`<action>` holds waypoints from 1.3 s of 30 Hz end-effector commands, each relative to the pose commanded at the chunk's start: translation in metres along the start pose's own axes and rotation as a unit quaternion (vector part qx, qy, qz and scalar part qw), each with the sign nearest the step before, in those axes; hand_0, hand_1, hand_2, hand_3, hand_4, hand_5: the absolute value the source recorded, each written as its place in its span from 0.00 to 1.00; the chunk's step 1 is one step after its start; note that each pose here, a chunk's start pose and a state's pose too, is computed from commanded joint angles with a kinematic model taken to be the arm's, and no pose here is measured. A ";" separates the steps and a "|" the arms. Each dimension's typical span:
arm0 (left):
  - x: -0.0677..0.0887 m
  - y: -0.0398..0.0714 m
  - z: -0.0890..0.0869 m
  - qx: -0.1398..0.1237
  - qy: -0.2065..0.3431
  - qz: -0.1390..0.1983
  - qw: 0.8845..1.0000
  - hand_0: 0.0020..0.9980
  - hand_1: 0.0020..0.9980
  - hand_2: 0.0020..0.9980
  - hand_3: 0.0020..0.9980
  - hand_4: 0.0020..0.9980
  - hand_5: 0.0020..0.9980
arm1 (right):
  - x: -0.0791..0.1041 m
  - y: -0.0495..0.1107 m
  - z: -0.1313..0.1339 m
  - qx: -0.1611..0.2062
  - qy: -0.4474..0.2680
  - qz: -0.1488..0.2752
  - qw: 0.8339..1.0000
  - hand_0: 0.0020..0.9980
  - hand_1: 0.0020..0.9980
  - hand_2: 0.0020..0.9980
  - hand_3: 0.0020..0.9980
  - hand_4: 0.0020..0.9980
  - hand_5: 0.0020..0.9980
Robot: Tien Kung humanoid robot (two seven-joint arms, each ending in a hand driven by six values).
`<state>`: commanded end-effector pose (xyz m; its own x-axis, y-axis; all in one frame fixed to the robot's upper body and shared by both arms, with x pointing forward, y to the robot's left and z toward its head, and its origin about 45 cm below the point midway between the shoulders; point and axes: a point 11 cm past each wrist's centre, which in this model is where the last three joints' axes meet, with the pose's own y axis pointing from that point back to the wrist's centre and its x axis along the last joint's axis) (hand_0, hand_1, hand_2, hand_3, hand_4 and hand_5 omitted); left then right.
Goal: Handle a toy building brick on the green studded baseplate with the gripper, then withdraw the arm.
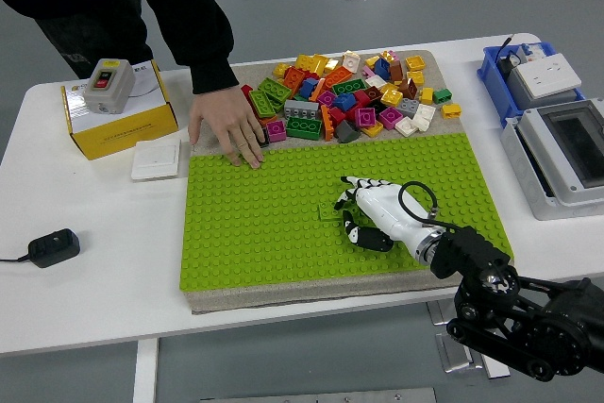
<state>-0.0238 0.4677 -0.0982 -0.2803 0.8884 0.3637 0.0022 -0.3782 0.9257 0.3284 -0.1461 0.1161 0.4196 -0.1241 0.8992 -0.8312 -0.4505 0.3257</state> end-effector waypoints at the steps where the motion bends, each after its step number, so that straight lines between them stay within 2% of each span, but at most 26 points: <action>1: 0.000 0.000 0.000 0.000 0.000 0.000 1.000 0.68 0.69 0.66 0.73 0.42 0.42 | 0.000 0.000 0.000 0.000 0.000 0.001 1.000 0.86 0.94 0.98 0.67 0.22 0.38; 7: 0.000 0.000 -0.002 0.002 0.002 0.000 1.000 0.68 0.69 0.66 0.73 0.42 0.42 | 0.012 0.004 -0.006 0.020 -0.041 0.023 0.999 0.86 0.94 0.98 0.67 0.22 0.38; 13: -0.001 0.000 -0.006 0.005 0.002 -0.001 1.000 0.68 0.69 0.66 0.73 0.42 0.42 | 0.049 0.013 -0.013 0.056 -0.119 0.078 0.988 0.86 0.94 0.98 0.67 0.21 0.38; 19: -0.001 0.000 -0.007 0.006 0.001 -0.001 1.000 0.68 0.69 0.66 0.73 0.42 0.42 | 0.082 0.027 -0.008 0.069 -0.171 0.147 0.972 0.86 0.93 0.96 0.68 0.22 0.38; 24: -0.003 0.000 -0.009 0.008 0.001 -0.003 1.000 0.68 0.69 0.66 0.73 0.42 0.42 | 0.098 0.040 0.012 0.059 -0.253 0.213 0.942 0.86 0.93 0.96 0.68 0.22 0.38; 25: -0.003 0.000 -0.010 0.009 0.000 -0.003 1.000 0.68 0.69 0.66 0.73 0.42 0.42 | 0.099 0.042 0.016 0.058 -0.264 0.222 0.937 0.85 0.91 0.92 0.69 0.27 0.36; 26: -0.003 0.000 -0.010 0.009 0.000 -0.004 1.000 0.68 0.69 0.66 0.73 0.42 0.42 | 0.101 0.045 0.020 0.056 -0.280 0.234 0.929 0.85 0.91 0.92 0.69 0.27 0.36; 30: -0.004 0.000 -0.013 0.012 -0.001 -0.005 1.000 0.68 0.69 0.66 0.73 0.42 0.42 | 0.106 0.057 0.039 0.055 -0.346 0.277 0.894 0.85 0.91 0.92 0.69 0.27 0.36; 31: -0.005 0.000 -0.013 0.012 -0.001 -0.005 1.000 0.68 0.69 0.66 0.73 0.42 0.42 | 0.107 0.060 0.043 0.057 -0.364 0.286 0.885 0.80 0.84 0.86 0.75 0.39 0.43; 36: -0.008 0.000 -0.015 0.014 -0.003 -0.008 1.000 0.68 0.69 0.66 0.73 0.42 0.42 | 0.102 0.068 0.054 0.073 -0.440 0.310 0.839 0.80 0.84 0.86 0.75 0.39 0.43; 37: -0.008 0.000 -0.015 0.014 -0.004 -0.009 1.000 0.68 0.69 0.66 0.73 0.42 0.42 | 0.101 0.069 0.055 0.077 -0.455 0.314 0.830 0.68 0.71 0.75 0.77 0.46 0.45; 39: -0.008 0.000 -0.014 0.013 -0.005 -0.008 1.000 0.68 0.69 0.66 0.73 0.42 0.42 | 0.098 0.071 0.060 0.080 -0.477 0.325 0.813 0.68 0.71 0.75 0.77 0.46 0.45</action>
<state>-0.0353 0.4570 -0.1025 -0.2709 0.8970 0.3493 0.0229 -0.3567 0.9339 0.3326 -0.2430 0.2100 0.0664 -0.9765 0.2053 -0.9647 -0.1154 -0.2369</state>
